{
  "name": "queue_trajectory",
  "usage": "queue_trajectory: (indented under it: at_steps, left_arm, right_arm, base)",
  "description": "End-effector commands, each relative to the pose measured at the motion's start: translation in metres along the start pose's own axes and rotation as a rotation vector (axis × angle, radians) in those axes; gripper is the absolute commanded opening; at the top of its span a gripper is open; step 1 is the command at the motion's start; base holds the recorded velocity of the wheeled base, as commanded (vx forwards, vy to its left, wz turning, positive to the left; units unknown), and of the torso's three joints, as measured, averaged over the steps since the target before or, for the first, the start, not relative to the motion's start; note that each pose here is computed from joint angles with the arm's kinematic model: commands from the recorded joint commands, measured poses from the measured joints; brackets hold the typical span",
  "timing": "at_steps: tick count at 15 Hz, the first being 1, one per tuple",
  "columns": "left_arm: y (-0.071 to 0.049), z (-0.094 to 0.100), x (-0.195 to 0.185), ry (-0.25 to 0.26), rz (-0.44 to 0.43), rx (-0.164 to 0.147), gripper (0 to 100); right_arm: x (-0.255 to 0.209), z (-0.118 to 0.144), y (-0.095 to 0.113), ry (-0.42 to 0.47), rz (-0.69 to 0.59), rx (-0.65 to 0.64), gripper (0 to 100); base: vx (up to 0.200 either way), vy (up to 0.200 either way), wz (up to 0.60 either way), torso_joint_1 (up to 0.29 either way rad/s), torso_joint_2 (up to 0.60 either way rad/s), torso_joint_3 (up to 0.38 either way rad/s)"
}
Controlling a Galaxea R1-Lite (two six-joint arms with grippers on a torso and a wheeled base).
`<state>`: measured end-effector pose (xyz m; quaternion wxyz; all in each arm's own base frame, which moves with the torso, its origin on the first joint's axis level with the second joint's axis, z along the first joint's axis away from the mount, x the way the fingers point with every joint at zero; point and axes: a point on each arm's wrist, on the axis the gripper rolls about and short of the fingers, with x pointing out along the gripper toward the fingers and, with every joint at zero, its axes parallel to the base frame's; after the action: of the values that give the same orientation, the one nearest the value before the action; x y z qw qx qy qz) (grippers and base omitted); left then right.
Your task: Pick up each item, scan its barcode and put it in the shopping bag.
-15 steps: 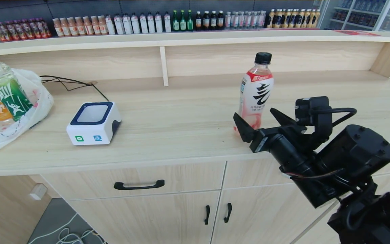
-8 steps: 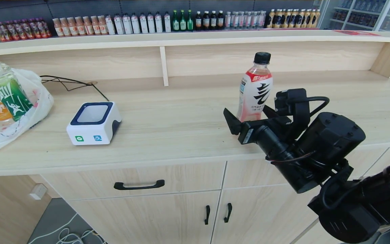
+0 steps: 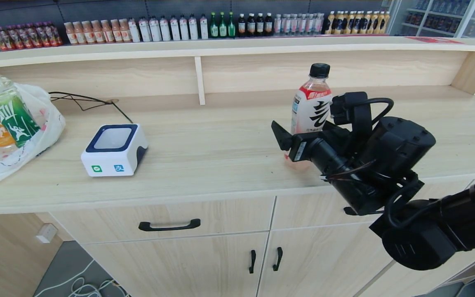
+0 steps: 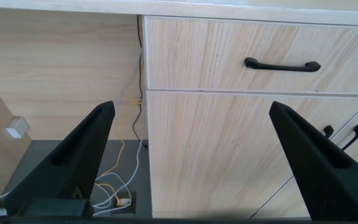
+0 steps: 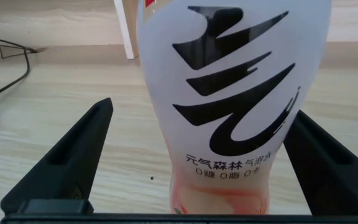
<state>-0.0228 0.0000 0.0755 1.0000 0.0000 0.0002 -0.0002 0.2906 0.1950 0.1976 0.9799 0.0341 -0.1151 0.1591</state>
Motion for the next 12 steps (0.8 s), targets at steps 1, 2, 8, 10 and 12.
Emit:
queue_trajectory:
  at_steps: [1, 2, 8, 10, 12]
  left_arm:
    - [0.0, 0.0, 0.0, 0.0, 0.0, 0.0, 100]
    - [0.0, 0.0, 0.0, 0.0, 0.0, 0.0, 100]
    - [0.0, 0.0, 0.0, 0.0, 0.0, 0.0, 100]
    - [0.0, 0.0, 0.0, 0.0, 0.0, 0.0, 100]
    - [0.0, 0.0, 0.0, 0.0, 0.0, 0.0, 100]
  right_arm:
    - [0.0016, 0.0038, -0.0007, -0.01, 0.0, 0.002, 100]
    - [0.0016, 0.0038, -0.0007, -0.01, 0.0, 0.002, 100]
    - [0.0007, 0.0024, -0.0007, -0.005, 0.011, 0.0, 100]
    - [0.001, 0.0028, -0.0005, -0.006, 0.014, 0.001, 100]
    - [0.0007, 0.0024, -0.0003, -0.005, 0.026, 0.0, 100]
  base:
    - [0.0, 0.0, 0.0, 0.0, 0.0, 0.0]
    - [0.0, 0.0, 0.0, 0.0, 0.0, 0.0]
    - [0.0, 0.0, 0.0, 0.0, 0.0, 0.0]
    - [0.0, 0.0, 0.0, 0.0, 0.0, 0.0]
    - [0.0, 0.0, 0.0, 0.0, 0.0, 0.0]
